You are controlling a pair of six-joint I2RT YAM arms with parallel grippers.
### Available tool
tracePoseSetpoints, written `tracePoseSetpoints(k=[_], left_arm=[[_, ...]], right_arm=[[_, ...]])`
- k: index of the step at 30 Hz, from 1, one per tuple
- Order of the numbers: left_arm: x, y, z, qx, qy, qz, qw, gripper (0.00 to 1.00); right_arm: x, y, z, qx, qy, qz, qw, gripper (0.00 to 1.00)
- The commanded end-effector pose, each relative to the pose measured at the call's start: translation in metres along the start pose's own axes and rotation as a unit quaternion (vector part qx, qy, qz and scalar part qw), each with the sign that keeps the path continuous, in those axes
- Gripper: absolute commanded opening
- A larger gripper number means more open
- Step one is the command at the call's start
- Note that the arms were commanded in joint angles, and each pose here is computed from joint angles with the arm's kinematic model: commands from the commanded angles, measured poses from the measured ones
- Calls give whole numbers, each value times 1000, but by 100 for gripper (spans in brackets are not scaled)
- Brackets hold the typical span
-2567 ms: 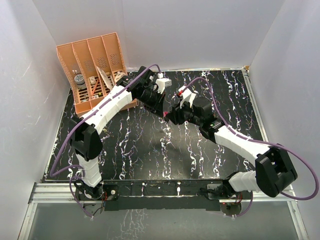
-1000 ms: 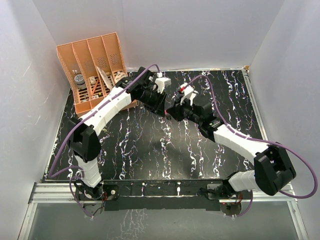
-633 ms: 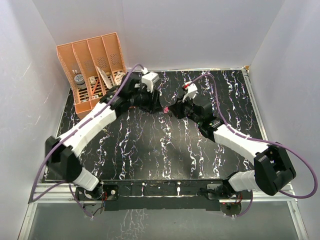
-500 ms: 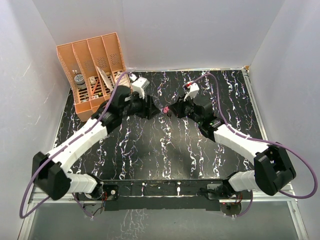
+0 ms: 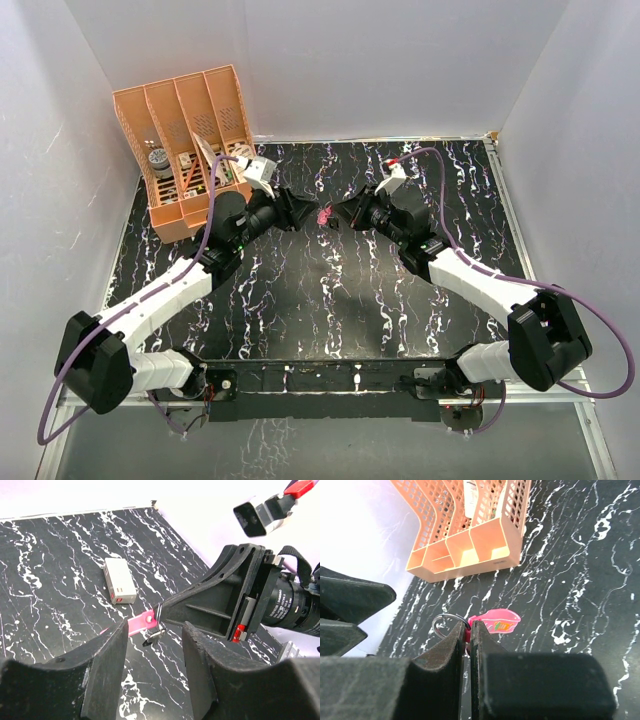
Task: Put the keys on the keyring
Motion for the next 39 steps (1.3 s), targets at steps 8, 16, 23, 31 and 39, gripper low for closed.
tracePoseSetpoints(k=[8, 16, 23, 31, 39], left_arm=[[-16, -9, -21, 57, -6, -45, 997, 31], [-8, -13, -23, 59, -11, -32, 998, 29], [-1, -15, -20, 53, -12, -18, 998, 30], [6, -16, -18, 52, -11, -12, 999, 28], [15, -19, -15, 51, -7, -2, 999, 25]], right_arm=[[-43, 8, 31, -53, -50, -59, 996, 0], [-49, 6, 36, -60, -63, -63, 994, 0], [-54, 6, 37, -60, -63, -68, 994, 0], [-55, 7, 38, -60, -66, -70, 994, 0], [-58, 8, 40, -63, -69, -73, 993, 0]])
Point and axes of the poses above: each gripper's point midway between its finger pads, its own y axis back along the fingers, its own z axis along the line the jaws close on, x = y × z, the point moved 1 cm from there along y, back along the fingers, and after that the axes turned 11 degrees about y, right-handed, at the moved point
